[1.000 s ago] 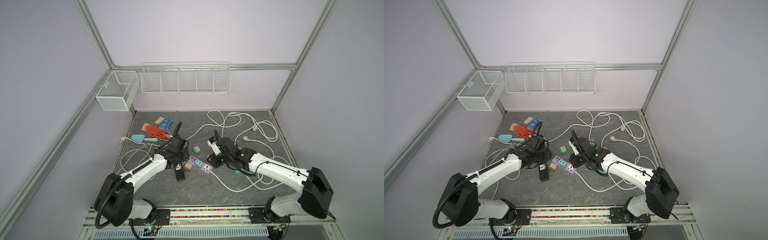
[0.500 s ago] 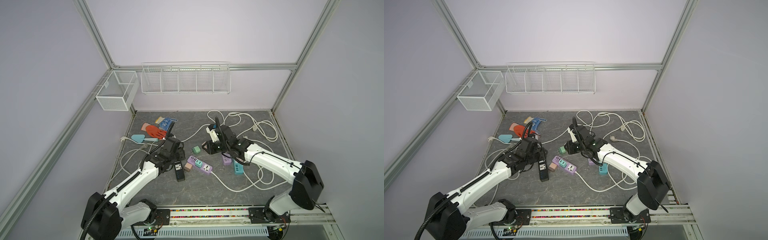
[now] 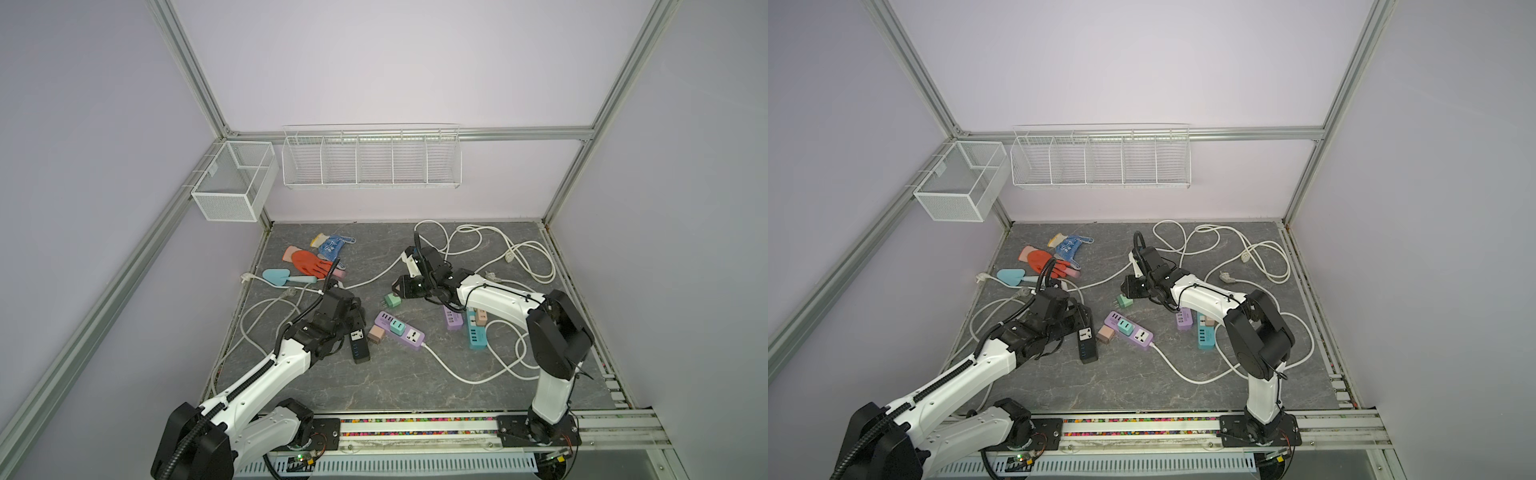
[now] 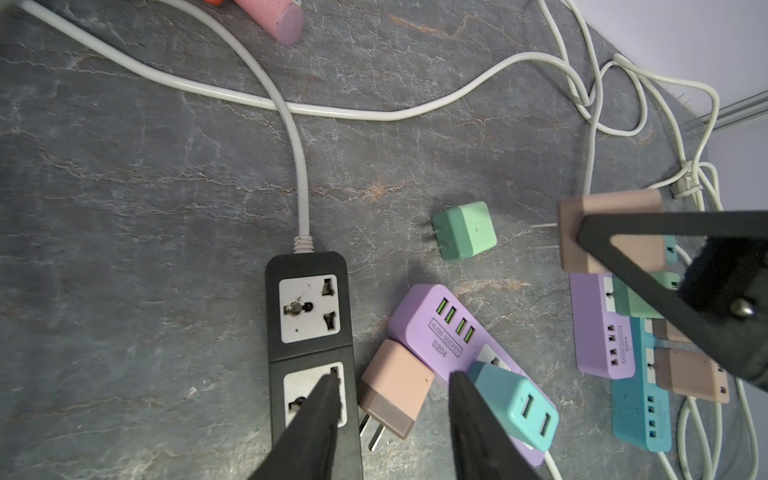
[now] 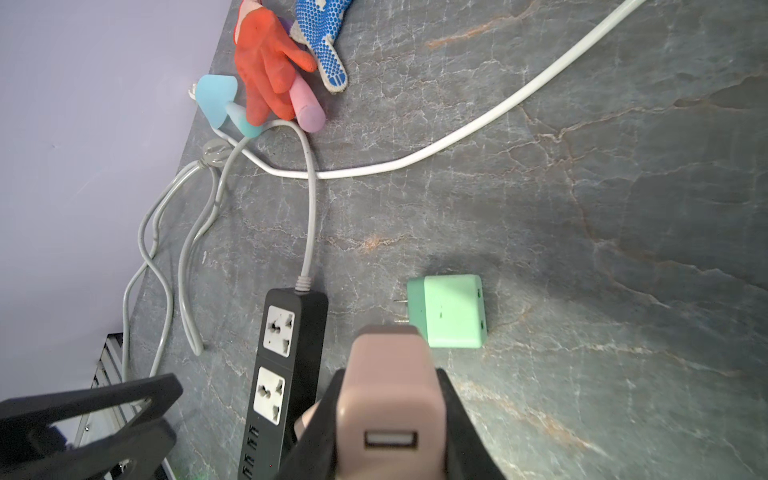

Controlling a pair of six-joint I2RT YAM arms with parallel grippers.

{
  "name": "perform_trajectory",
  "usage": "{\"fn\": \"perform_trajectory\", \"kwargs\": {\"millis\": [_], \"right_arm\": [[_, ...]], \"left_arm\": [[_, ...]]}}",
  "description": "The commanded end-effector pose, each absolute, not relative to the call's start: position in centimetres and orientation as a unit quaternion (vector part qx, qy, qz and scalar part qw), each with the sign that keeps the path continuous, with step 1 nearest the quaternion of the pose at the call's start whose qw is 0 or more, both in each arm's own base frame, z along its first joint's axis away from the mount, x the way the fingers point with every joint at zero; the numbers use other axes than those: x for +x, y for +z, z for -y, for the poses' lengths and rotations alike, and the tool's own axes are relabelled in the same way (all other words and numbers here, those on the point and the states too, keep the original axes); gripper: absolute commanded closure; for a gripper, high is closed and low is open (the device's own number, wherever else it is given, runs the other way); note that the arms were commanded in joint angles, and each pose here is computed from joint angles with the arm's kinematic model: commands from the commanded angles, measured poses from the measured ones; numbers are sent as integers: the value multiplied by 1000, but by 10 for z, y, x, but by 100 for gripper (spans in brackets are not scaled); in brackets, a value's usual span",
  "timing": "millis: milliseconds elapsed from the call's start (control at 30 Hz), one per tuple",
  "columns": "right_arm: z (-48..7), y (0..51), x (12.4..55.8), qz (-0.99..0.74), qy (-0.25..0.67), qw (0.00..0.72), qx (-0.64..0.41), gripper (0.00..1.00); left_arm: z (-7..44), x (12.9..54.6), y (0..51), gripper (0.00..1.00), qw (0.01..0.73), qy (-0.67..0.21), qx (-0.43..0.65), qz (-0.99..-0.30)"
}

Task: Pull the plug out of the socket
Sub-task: 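Carry the pink adapter beyond the green adapter and set it down, opening the right gripper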

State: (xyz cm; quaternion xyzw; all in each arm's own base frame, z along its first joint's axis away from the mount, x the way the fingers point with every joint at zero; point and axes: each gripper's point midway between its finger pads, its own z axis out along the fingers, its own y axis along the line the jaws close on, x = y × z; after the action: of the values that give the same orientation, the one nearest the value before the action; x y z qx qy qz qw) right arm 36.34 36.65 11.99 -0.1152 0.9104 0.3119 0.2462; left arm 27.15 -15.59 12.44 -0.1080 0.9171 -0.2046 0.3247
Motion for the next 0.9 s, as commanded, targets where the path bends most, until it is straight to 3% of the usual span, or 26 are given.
{"fn": "perform_trajectory", "kwargs": {"millis": [0, 333, 867], "right_arm": [[-369, 129, 391, -898, 339, 266, -88, 79], [-363, 91, 425, -910, 327, 243, -73, 79], [-357, 58, 440, -917, 328, 218, -61, 77]], "left_arm": [[160, 274, 128, 55, 331, -231, -122, -907], [183, 277, 127, 54, 315, -291, -119, -895], [197, 278, 109, 53, 278, -297, -106, -908]]}}
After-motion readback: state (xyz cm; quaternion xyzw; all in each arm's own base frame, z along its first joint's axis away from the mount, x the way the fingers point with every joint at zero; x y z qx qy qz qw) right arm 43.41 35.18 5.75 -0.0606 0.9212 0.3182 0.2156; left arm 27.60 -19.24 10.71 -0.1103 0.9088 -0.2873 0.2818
